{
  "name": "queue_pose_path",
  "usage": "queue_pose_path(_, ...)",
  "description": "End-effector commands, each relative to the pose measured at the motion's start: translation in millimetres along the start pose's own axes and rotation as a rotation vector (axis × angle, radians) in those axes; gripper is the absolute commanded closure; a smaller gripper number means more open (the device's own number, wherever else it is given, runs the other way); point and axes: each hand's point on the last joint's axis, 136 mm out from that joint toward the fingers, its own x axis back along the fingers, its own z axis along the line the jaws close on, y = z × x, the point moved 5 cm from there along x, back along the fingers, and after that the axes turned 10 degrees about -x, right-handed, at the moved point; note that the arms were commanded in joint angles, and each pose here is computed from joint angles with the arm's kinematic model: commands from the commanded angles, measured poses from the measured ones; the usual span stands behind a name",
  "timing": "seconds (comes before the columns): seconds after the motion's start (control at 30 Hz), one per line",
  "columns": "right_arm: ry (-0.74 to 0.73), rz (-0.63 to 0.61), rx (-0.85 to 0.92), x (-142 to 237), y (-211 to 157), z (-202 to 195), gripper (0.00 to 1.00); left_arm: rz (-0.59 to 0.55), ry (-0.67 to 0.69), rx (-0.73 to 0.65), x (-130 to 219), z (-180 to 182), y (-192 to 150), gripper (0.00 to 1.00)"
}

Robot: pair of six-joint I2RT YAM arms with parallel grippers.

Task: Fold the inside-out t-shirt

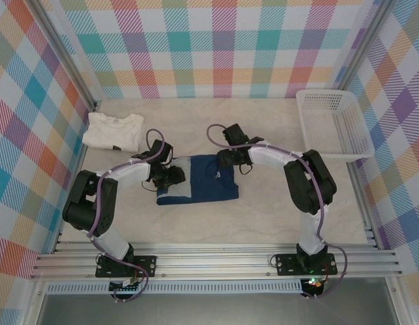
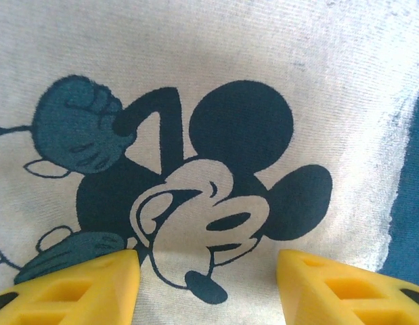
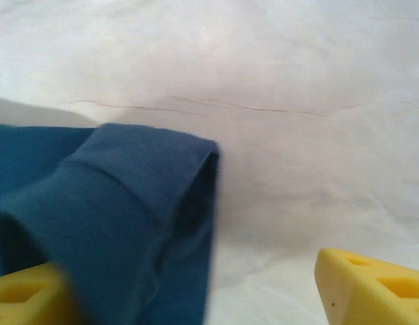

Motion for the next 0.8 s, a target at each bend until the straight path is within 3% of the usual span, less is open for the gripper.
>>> queue_pose_path(0.0,0.080,0.017,-0.051,22.3,0.0,-13.6,0.23,0.022,0.000,-0.002,6.5,4.0,-8.8,0.44)
queue_pose_path(0.2,0.248,0.011,-0.082,65.0,-4.4,-15.5,0.23,-0.026,-0.017,-0.011,18.6,-2.4,2.0,0.43)
queue_pose_path(0.4,0.412,0.095,-0.118,91.9,-39.9,14.6,0.27,-0.184,-0.015,-0.025,48.7,-9.9,26.8,0.40)
queue_pose_path(0.63,0.574,0.247,-0.160,83.3,-89.0,70.1,0.38,-0.220,-0.016,-0.051,35.9,-18.7,64.0,0.39)
queue_pose_path(0.77,0.521,0.306,-0.201,59.9,-101.9,69.0,0.42,-0.172,0.010,-0.065,11.5,-13.6,82.3,0.39)
